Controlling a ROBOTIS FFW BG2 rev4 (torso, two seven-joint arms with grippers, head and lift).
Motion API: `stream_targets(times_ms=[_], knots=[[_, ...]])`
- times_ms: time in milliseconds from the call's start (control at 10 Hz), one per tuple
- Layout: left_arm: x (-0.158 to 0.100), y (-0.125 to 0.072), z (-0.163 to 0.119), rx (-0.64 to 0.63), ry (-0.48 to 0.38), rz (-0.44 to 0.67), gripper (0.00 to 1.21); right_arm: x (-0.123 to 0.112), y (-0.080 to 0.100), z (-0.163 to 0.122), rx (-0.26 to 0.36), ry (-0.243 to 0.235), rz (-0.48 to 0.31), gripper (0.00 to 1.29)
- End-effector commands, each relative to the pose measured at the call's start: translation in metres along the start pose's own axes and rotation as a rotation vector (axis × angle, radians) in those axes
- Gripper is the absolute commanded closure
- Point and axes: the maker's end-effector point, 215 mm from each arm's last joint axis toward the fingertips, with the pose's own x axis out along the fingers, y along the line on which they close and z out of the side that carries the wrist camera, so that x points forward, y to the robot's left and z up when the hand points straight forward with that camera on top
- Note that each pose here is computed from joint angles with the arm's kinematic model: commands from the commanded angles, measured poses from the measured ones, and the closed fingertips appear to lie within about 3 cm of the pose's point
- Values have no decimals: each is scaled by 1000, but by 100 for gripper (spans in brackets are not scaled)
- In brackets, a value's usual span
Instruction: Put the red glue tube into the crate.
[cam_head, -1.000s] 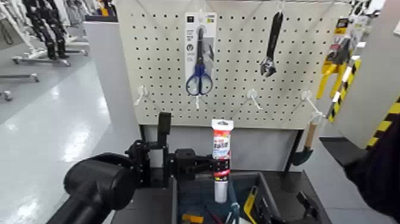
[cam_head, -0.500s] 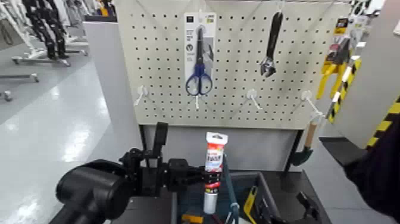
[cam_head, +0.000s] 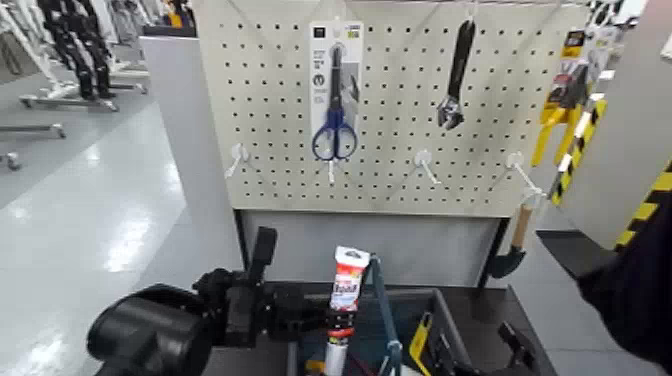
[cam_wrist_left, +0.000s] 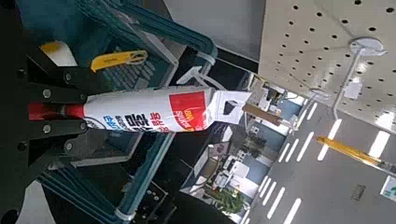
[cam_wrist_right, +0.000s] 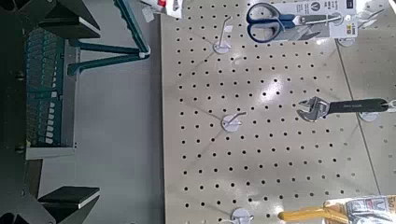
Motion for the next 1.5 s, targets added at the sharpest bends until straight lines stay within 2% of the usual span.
stream_targets(times_ms=[100, 200, 300, 500, 600, 700, 800, 1400, 1500], knots=[[-3, 12, -18, -1, 30, 29, 111, 0, 0, 0, 2, 0, -2, 12], [-2, 14, -22, 0, 43, 36, 100, 0, 0, 0, 3, -2, -1, 12], [-2, 15, -28, 4, 64, 41, 78, 0, 0, 0, 3, -2, -1, 12], [-4, 18, -23, 26, 61, 53, 0, 0, 0, 0, 4, -4, -1, 12], [-3, 17, -17, 48, 50, 51, 0, 0, 0, 1, 4, -5, -1, 12], [-4, 18, -11, 60, 32, 56, 28, 0, -2, 1, 5, -6, -5, 12], [-4, 19, -7, 64, 18, 59, 49, 0, -2, 2, 4, -7, -5, 11], [-7, 20, 9, 86, -5, 73, 45, -1, -2, 0, 6, -6, -6, 12], [-8, 19, 15, 96, -16, 78, 37, -2, -2, 0, 6, -5, -6, 12]])
